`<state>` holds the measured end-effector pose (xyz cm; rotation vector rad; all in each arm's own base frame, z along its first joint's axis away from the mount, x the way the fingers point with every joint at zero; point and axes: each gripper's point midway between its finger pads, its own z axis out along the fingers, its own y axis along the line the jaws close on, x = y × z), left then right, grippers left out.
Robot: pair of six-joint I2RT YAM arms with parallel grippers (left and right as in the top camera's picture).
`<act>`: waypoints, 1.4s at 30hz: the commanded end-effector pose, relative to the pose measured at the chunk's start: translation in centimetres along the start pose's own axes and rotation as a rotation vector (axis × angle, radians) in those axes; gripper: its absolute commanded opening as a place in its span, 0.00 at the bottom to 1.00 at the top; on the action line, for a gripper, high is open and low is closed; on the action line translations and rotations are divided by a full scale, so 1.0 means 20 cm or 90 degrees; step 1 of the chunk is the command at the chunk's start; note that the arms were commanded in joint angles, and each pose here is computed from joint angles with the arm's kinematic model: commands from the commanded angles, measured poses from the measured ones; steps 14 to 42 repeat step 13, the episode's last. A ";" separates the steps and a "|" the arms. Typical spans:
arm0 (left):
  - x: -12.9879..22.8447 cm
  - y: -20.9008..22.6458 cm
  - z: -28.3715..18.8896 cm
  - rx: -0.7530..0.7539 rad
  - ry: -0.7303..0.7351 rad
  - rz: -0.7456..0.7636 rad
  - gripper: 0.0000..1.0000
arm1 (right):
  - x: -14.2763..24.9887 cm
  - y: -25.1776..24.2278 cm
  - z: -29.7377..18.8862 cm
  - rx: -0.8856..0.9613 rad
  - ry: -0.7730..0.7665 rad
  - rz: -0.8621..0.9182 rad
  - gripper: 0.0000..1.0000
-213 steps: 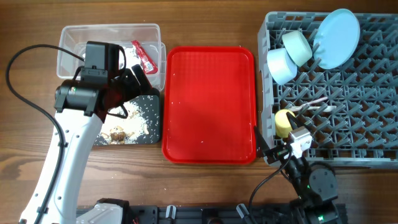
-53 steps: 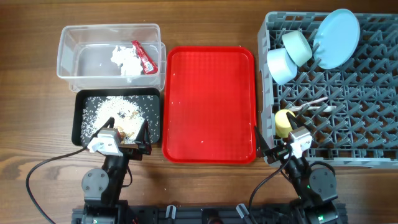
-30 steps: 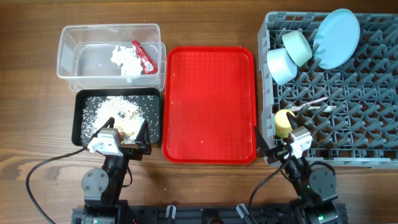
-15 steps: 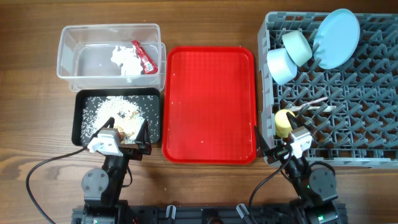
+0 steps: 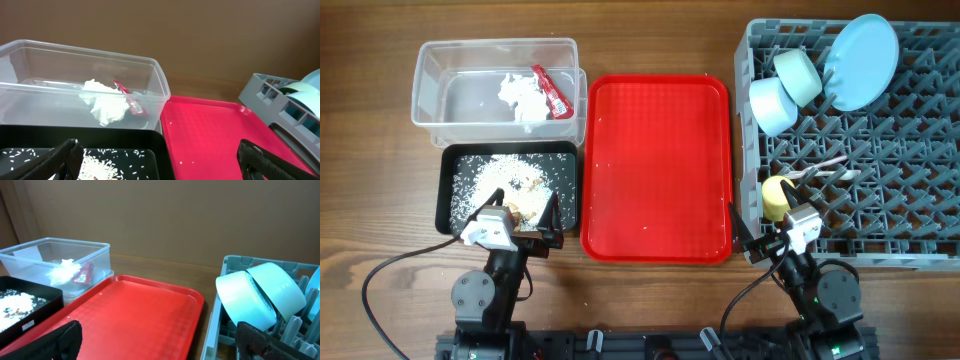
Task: Sort waste into correct bins and load items into the dishwasher rack
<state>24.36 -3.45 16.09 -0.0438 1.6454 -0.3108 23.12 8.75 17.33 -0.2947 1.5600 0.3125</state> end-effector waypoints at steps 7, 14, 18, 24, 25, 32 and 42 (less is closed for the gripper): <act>0.00 0.01 0.00 -0.001 -0.003 0.012 1.00 | -0.01 -0.02 0.00 0.012 -0.008 -0.007 0.99; 0.00 0.01 0.00 -0.001 -0.003 0.012 1.00 | -0.01 -0.02 0.00 0.012 -0.008 -0.007 1.00; 0.00 0.01 0.00 -0.001 -0.003 0.012 1.00 | -0.01 -0.02 0.00 0.012 -0.008 -0.007 1.00; 0.00 0.01 0.00 -0.001 -0.003 0.012 1.00 | -0.01 -0.02 0.00 0.012 -0.008 -0.007 1.00; 0.00 0.01 0.00 -0.001 -0.003 0.012 1.00 | -0.01 -0.02 0.00 0.012 -0.008 -0.007 1.00; 0.00 0.01 0.00 -0.001 -0.003 0.012 1.00 | -0.01 -0.02 0.00 0.012 -0.008 -0.007 1.00; 0.00 0.01 0.00 -0.001 -0.003 0.012 1.00 | -0.01 -0.02 0.00 0.012 -0.008 -0.007 1.00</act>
